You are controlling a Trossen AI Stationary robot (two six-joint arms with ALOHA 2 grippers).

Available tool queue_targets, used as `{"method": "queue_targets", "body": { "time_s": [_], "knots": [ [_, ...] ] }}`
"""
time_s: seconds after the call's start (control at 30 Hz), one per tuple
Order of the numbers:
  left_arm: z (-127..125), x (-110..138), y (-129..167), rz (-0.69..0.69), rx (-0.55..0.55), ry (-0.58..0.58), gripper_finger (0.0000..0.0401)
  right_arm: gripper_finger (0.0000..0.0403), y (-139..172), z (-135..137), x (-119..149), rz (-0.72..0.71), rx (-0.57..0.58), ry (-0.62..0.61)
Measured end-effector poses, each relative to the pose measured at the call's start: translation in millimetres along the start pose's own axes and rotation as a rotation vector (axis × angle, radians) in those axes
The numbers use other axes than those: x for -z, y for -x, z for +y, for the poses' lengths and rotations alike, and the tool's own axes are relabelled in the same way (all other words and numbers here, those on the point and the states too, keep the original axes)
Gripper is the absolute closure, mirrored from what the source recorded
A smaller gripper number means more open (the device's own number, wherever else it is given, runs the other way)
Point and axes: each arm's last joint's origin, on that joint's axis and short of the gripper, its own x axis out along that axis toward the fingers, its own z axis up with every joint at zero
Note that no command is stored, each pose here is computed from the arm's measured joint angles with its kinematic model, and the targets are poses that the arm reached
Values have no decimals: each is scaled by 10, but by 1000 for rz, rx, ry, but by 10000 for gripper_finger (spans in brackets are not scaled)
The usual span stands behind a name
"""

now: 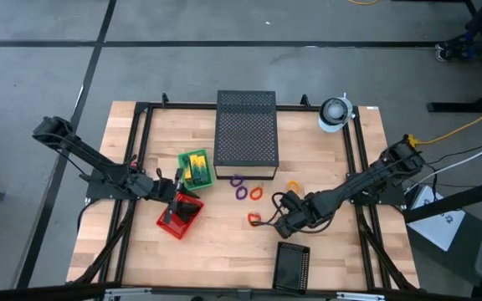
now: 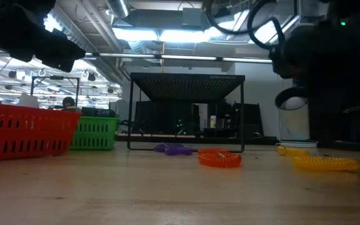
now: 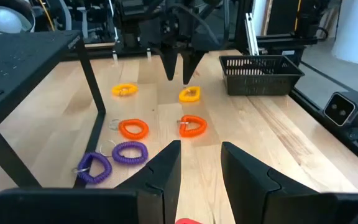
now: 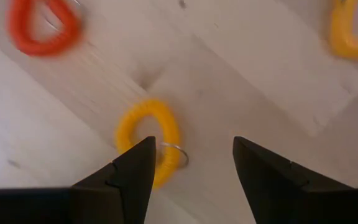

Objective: Pick & Place Office Desk Supplies
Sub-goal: Put the yellow spring keychain into the black bin

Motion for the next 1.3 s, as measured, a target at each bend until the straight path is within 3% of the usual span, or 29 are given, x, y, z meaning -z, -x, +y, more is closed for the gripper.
{"method": "queue_targets", "body": {
  "time_s": [0.63,0.77,1.03,1.3],
  "knots": [
    [-2,-10,0,-10,2,14,292,192,-260,39,44,42,53,6],
    [-2,-9,0,-9,3,17,292,233,-264,28,44,33,64,8],
    [-2,-9,1,-9,4,18,292,386,-273,51,18,-9,47,2],
    [-2,-10,0,-9,5,18,292,389,19,173,-189,-128,-49,40]
  ]
}}
